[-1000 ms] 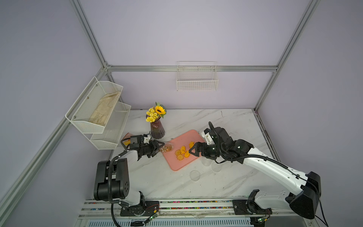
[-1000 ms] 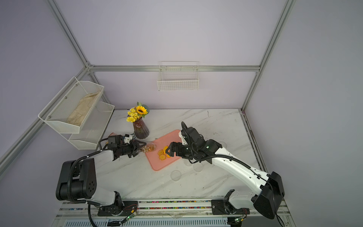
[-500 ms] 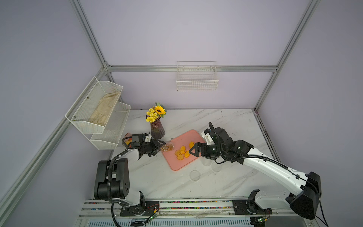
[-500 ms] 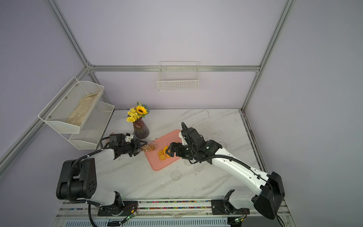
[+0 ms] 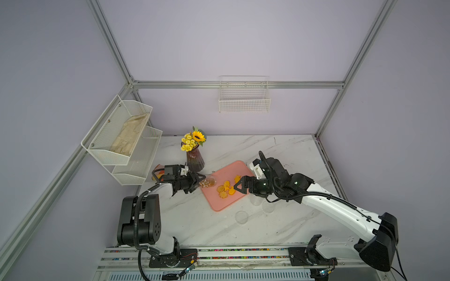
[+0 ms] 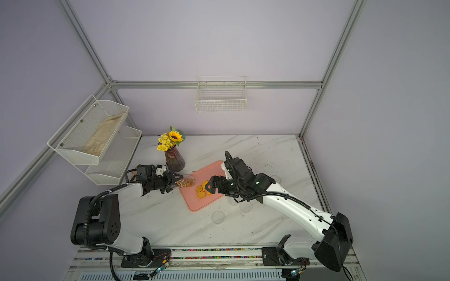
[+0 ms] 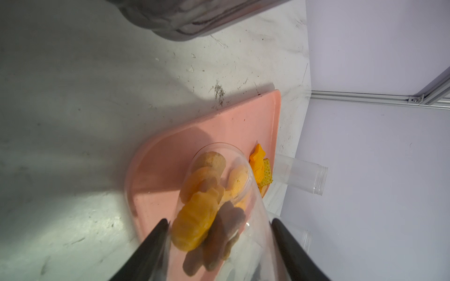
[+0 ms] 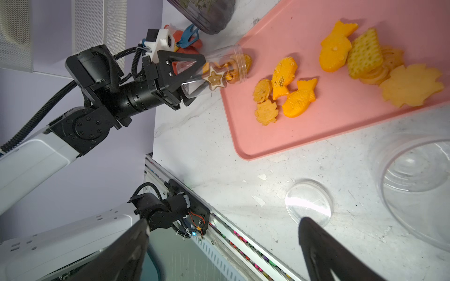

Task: Pour the cookies out of the jar
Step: Pour the cookies in the jar onto the tray.

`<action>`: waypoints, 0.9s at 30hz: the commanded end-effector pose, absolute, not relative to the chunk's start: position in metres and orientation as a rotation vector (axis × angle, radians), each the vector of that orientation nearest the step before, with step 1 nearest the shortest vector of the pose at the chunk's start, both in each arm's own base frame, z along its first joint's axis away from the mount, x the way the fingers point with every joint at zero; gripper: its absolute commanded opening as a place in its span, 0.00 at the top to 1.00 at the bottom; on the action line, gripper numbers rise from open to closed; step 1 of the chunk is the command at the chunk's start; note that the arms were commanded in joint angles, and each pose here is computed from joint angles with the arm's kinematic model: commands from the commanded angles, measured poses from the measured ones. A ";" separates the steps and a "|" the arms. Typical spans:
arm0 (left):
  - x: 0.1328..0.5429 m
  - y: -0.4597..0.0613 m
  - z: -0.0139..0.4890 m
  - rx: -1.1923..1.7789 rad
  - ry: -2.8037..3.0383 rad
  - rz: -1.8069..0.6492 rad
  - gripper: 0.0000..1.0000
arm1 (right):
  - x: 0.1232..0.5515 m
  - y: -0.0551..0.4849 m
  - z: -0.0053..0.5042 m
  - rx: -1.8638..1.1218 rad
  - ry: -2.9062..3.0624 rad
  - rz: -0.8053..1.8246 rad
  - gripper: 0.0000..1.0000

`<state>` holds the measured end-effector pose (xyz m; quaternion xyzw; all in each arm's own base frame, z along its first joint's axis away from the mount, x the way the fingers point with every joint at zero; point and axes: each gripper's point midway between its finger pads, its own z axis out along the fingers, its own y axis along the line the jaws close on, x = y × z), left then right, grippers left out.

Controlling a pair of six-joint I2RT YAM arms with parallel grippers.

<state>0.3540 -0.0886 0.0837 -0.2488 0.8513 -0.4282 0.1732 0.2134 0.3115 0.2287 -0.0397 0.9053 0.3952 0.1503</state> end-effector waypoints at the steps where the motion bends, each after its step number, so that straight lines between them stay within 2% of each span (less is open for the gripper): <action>1: 0.380 -0.093 0.118 -0.597 2.328 -1.254 0.43 | 0.214 0.314 0.235 -0.108 2.581 1.157 0.03; 9: 0.380 -0.097 0.117 -0.611 2.296 -1.313 0.43 | 0.213 0.313 0.234 -0.108 2.581 1.159 0.03; 13: 0.375 -0.089 0.111 -0.621 2.340 -1.202 0.44 | 0.213 0.313 0.234 -0.108 2.581 1.160 0.03; 17: 0.376 -0.101 0.111 -0.597 2.330 -1.317 0.44 | 0.212 0.312 0.233 -0.108 2.580 1.162 0.03; 24: 0.375 -0.103 0.110 -0.603 2.319 -1.329 0.44 | 0.213 0.314 0.233 -0.107 2.580 1.164 0.03; 27: 0.371 -0.094 0.104 -0.630 2.373 -1.213 0.44 | 0.213 0.314 0.232 -0.109 2.584 1.162 0.03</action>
